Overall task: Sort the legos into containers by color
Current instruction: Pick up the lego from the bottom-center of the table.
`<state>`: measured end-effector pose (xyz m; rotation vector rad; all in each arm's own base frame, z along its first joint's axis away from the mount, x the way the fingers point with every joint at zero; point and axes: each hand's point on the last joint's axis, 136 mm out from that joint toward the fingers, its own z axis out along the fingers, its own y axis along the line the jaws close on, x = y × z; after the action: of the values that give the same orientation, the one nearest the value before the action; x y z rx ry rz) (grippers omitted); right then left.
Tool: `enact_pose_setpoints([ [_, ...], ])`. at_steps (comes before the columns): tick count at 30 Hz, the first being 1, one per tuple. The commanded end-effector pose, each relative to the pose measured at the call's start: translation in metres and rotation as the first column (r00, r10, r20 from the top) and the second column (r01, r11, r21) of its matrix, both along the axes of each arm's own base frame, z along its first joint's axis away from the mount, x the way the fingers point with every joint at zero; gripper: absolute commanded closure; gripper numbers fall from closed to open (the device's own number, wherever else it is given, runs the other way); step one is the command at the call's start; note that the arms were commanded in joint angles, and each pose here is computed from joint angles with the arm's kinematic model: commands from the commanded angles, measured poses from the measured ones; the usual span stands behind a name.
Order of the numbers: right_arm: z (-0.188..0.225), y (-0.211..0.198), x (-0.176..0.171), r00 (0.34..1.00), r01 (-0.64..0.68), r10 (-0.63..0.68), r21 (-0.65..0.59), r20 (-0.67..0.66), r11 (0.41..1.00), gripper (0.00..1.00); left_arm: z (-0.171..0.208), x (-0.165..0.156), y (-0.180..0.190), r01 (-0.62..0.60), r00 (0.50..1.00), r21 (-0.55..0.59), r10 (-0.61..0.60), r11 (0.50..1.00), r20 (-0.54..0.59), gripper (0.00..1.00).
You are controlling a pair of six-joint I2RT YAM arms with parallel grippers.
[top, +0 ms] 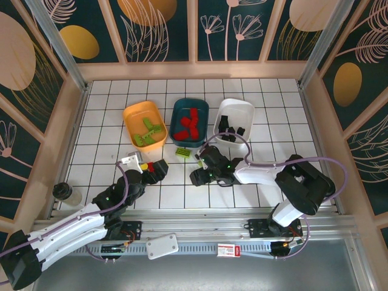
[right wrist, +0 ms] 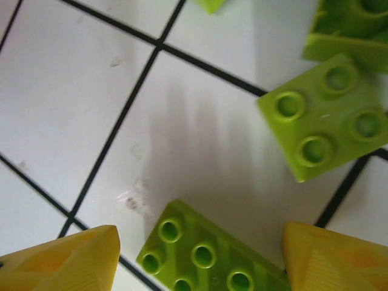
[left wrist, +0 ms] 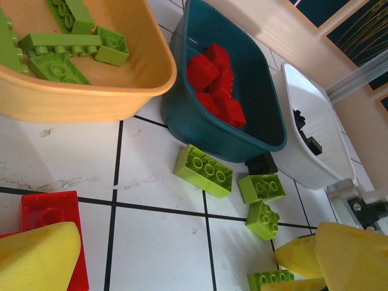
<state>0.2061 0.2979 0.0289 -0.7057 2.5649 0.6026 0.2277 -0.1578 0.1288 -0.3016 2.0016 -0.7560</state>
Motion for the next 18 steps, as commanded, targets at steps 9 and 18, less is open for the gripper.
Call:
enact_pose_setpoints([
  [9,-0.016,-0.014,-0.032,1.0,-0.012,0.018,-0.222,0.025,0.975,0.42,-0.003,0.002,0.007,-0.032,1.0,0.009,0.032,0.999,0.002,0.01],
  [18,-0.035,-0.013,-0.03,0.992,-0.015,0.071,-0.445,0.109,0.895,0.51,-0.001,0.002,0.005,-0.026,1.0,0.003,0.026,1.0,-0.002,0.02],
])
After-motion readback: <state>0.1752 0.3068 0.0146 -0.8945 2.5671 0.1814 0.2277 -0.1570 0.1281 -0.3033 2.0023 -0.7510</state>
